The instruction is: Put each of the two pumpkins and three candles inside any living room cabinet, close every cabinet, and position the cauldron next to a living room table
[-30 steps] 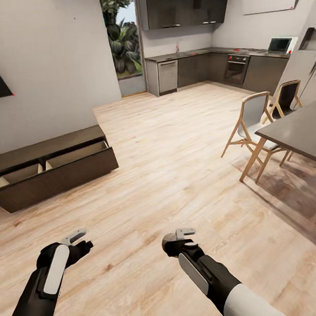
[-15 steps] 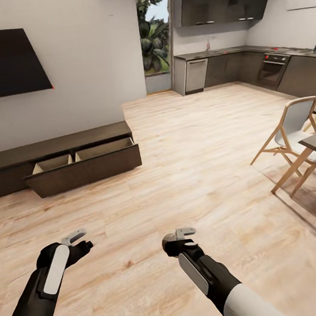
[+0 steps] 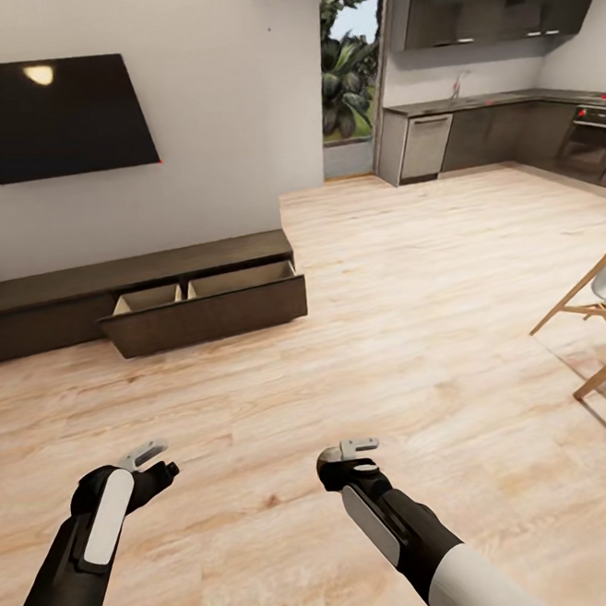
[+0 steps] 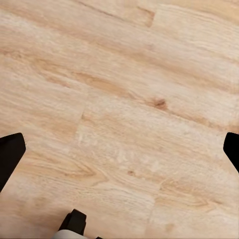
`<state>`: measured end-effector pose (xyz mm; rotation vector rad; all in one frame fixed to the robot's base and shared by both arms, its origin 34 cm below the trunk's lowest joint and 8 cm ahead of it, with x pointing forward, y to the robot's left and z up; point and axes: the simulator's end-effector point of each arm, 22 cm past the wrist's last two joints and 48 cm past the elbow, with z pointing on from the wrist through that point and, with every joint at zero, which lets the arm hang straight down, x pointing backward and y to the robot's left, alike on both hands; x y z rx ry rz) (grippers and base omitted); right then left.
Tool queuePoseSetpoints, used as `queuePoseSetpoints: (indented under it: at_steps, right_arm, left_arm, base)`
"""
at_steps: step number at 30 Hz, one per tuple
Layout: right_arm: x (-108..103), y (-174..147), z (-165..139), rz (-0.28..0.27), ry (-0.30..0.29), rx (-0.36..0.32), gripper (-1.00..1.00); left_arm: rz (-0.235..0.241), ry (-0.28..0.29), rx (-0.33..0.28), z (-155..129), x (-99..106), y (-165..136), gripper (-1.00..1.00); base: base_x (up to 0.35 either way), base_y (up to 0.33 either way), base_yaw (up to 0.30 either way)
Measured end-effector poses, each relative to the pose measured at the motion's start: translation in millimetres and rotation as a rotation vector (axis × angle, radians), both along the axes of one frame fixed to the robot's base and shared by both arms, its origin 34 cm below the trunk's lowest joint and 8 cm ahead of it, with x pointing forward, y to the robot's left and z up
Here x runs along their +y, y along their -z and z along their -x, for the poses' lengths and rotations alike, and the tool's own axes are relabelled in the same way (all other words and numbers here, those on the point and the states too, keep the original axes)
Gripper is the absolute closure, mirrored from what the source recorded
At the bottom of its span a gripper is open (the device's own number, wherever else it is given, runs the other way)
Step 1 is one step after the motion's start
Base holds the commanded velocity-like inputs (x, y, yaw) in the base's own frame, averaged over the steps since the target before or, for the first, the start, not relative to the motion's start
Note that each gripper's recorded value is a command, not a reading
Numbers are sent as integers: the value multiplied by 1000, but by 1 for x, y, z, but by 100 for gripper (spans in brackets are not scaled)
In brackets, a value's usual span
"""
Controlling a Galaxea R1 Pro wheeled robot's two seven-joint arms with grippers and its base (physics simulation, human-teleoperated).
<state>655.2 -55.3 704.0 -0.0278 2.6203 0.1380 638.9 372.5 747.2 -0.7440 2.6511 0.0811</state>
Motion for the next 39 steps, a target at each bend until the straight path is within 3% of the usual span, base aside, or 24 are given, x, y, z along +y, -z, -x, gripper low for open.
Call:
queuePoseSetpoints:
  at_steps: [20,39]
  right_arm:
    - [0,-13,-6,-3,2,-27,100]
    - [1,-33,-19,-15,20,-94,100]
  left_arm:
    - [1,2,-22,-4,0,-12,-100]
    - [1,5,-49,-9,-1,-26,-100]
  base:
    - [120,-82,223]
    - [244,79,170]
